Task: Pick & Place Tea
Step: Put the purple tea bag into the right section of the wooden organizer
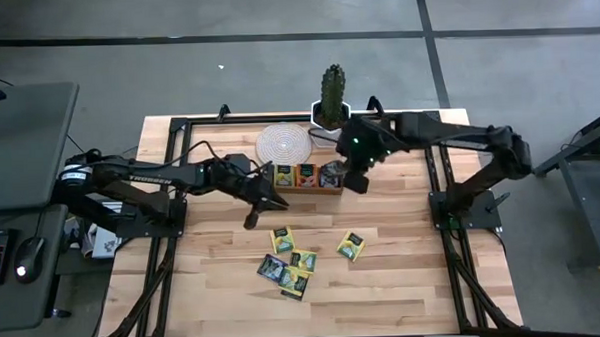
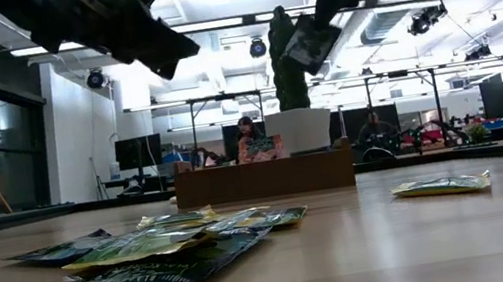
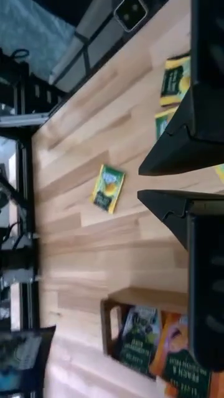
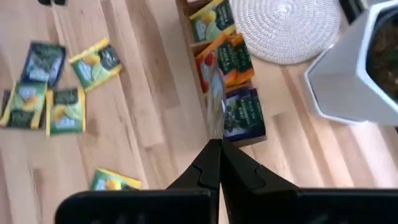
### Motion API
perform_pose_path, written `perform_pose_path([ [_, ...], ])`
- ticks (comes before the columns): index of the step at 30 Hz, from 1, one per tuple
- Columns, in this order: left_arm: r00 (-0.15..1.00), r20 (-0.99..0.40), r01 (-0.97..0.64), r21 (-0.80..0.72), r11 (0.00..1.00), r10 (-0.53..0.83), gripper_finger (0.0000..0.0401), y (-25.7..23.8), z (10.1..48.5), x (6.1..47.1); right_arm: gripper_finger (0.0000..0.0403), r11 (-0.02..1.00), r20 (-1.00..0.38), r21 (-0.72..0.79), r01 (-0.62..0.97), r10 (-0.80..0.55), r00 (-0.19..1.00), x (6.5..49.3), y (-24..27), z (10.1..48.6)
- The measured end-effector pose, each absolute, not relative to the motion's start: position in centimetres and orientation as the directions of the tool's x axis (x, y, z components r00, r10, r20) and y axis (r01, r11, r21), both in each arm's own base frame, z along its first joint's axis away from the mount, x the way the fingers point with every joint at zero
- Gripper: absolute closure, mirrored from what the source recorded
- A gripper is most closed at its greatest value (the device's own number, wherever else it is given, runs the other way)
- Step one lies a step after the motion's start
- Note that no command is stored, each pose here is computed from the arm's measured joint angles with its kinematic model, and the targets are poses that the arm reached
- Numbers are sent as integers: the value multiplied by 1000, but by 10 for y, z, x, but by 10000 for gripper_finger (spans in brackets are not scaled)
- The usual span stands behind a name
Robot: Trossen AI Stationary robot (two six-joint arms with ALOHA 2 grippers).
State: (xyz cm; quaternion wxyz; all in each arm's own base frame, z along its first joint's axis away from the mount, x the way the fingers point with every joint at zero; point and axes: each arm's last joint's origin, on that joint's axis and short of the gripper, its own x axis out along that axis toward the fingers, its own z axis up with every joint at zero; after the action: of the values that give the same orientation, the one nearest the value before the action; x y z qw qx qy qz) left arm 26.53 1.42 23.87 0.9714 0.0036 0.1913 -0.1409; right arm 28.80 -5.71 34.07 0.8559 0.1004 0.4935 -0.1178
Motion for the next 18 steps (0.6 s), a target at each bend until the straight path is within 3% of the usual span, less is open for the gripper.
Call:
perform_pose_path([
  [18,890,-342,304,-48,951,-302,355,13,241,266,403,992,-974,40,115,13,228,334,-105,262],
])
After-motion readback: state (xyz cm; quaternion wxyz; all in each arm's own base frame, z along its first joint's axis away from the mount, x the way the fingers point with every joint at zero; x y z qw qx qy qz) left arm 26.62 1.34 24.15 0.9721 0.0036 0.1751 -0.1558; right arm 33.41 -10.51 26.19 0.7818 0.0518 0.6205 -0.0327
